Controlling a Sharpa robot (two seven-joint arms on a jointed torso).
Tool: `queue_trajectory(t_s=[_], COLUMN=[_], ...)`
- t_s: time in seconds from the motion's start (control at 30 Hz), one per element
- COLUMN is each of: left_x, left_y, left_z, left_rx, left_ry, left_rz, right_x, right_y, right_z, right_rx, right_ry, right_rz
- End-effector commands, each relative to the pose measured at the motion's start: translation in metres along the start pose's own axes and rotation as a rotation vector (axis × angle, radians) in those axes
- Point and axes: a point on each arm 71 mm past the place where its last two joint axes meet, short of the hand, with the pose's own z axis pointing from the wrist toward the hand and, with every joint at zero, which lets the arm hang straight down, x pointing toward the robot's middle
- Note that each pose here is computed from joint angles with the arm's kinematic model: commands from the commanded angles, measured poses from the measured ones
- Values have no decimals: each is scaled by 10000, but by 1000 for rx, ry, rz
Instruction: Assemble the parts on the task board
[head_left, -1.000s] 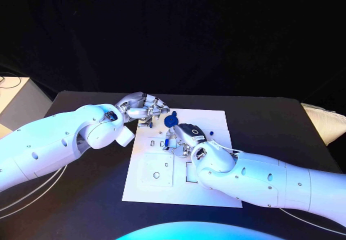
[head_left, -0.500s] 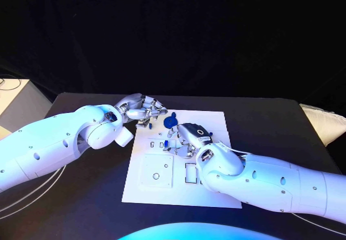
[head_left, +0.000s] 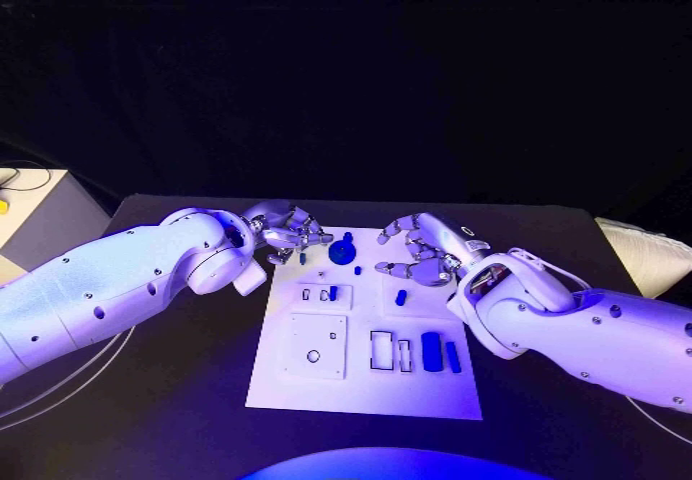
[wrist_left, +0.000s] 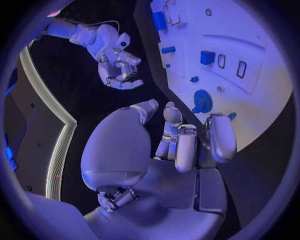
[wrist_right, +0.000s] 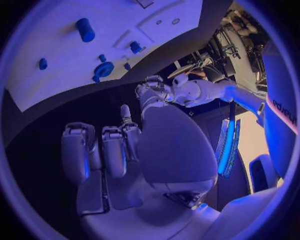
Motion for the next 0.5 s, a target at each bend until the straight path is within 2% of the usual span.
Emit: queue_trajectory(t_s=[0.03, 0.23, 0.5], left_x=[64, 165, 186], left_y=[59, 51, 45], left_z=[46, 135, 218], left_rx=[-184, -304, -379], left_ry=[108, 217, 243], left_rz=[206, 309, 396], right_x=[-120, -417, -610], right_y=[-89, -380, -642], right_z=[9, 80, 120], right_rx=[15, 110, 186], right_ry=[51, -7, -60], right_rz=[182, 248, 253])
